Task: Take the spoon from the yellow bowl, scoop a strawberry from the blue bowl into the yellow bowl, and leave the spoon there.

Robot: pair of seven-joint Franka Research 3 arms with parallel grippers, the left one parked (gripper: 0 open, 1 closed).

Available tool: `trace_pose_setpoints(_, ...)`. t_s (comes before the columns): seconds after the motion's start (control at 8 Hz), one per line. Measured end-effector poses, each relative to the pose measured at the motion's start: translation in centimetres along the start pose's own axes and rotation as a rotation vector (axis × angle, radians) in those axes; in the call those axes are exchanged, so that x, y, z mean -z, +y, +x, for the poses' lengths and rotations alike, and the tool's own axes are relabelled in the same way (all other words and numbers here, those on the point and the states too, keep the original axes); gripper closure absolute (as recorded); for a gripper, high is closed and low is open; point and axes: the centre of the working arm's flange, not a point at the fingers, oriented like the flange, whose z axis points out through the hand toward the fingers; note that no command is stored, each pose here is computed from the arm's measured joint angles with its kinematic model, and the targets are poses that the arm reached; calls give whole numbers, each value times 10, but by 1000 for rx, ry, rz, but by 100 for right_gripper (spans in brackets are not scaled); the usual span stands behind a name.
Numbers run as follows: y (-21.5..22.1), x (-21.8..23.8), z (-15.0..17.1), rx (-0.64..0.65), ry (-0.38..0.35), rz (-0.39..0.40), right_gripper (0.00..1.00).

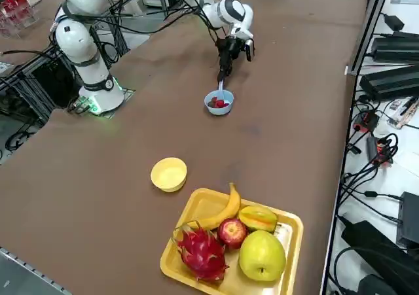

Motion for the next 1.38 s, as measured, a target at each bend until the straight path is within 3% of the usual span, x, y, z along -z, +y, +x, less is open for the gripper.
trace_pose_setpoints(1.38,15,21,-6,-40,-12,-94,89)
